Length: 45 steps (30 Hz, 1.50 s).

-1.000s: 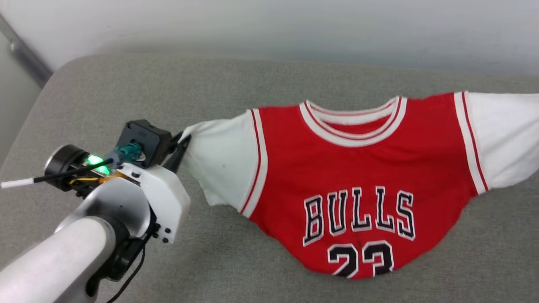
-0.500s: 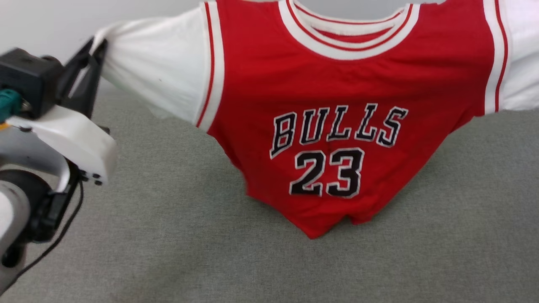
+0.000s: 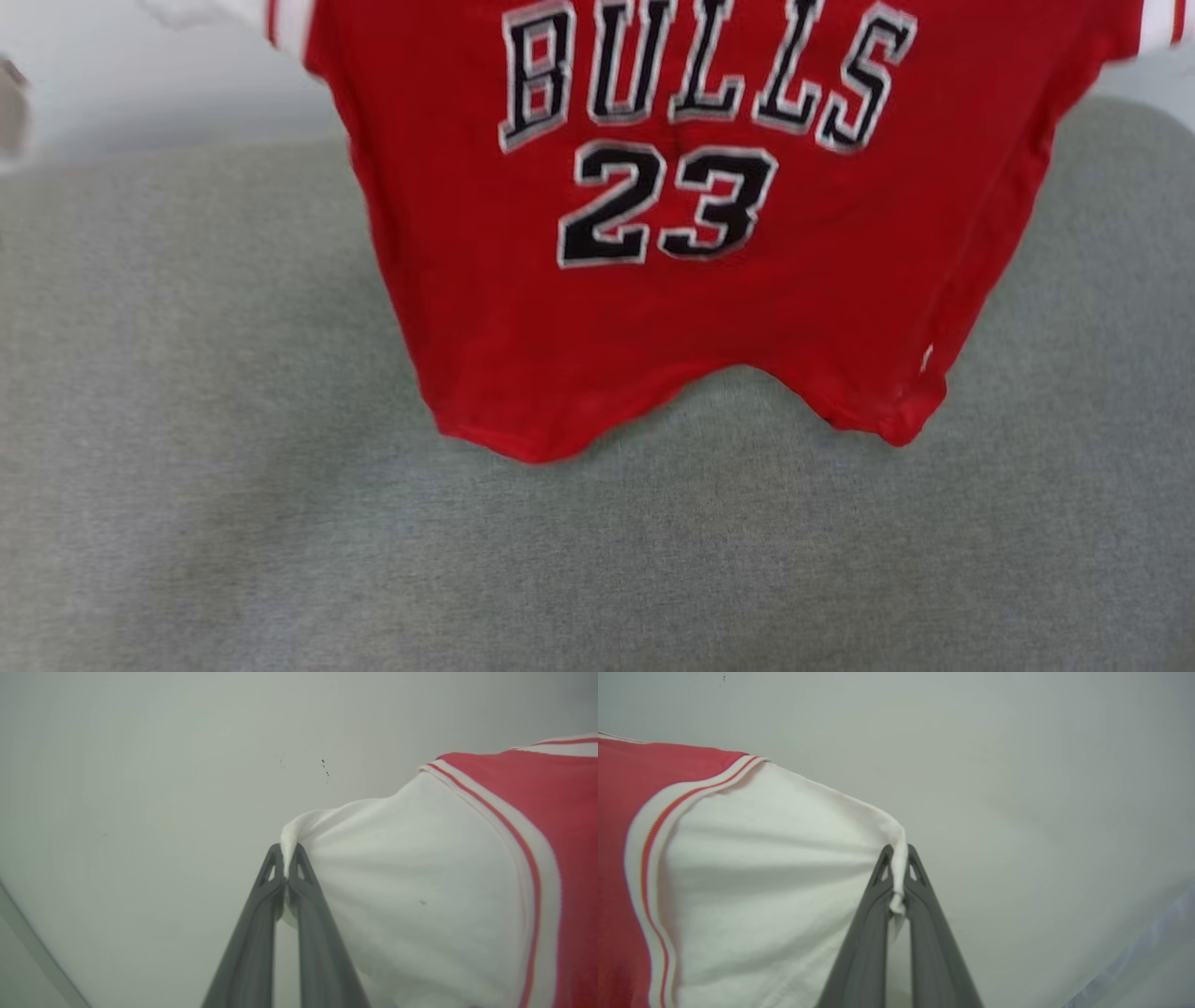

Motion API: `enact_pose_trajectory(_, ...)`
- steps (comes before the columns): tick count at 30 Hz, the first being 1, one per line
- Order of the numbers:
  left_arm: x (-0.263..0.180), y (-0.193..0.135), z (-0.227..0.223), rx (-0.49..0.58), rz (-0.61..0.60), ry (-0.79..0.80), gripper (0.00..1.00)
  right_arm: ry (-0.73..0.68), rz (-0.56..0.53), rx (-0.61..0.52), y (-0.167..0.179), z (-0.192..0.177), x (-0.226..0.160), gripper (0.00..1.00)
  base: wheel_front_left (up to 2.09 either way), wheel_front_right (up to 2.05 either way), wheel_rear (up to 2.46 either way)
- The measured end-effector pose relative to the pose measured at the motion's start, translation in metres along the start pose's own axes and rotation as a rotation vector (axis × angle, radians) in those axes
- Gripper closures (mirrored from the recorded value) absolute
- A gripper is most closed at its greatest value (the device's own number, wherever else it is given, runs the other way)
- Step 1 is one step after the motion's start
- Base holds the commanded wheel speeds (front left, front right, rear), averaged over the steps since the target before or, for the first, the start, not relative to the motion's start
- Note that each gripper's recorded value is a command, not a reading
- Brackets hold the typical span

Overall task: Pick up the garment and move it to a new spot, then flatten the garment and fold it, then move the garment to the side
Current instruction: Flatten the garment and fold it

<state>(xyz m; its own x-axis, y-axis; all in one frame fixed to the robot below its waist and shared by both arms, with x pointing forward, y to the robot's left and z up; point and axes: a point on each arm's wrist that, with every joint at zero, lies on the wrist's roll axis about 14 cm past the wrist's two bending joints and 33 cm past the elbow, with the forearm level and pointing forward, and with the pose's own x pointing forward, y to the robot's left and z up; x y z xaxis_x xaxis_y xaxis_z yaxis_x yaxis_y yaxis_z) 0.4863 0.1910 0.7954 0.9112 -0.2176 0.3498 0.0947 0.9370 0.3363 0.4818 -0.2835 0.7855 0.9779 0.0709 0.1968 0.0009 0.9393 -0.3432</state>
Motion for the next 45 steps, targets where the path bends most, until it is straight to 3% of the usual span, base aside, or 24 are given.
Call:
enact_pose_trajectory(17, 0.160, 0.007, -0.066, -0.089, 0.058, -0.066, 1.00, -0.061, -0.073, 0.018, 0.009, -0.042, 0.145, 1.00, 0.00, 0.00, 0.00)
enact_pose_trajectory(26, 0.206, 0.003, -0.108, -0.113, 0.103, -0.114, 1.00, -0.109, -0.137, 0.031, 0.016, -0.078, 0.203, 1.00, 0.00, 0.00, 0.00)
enact_pose_trajectory(35, 0.193, -0.030, -0.218, -0.151, 0.059, 0.059, 1.00, 0.032, -0.061, 0.072, 0.071, -0.177, 0.221, 1.00, 0.00, 0.00, 0.00)
enact_pose_trajectory(45, 0.104, -0.082, -0.305, -0.219, -0.040, 0.291, 1.00, 0.222, 0.062, 0.045, 0.113, -0.251, 0.167, 1.00, 0.00, 0.00, 0.00)
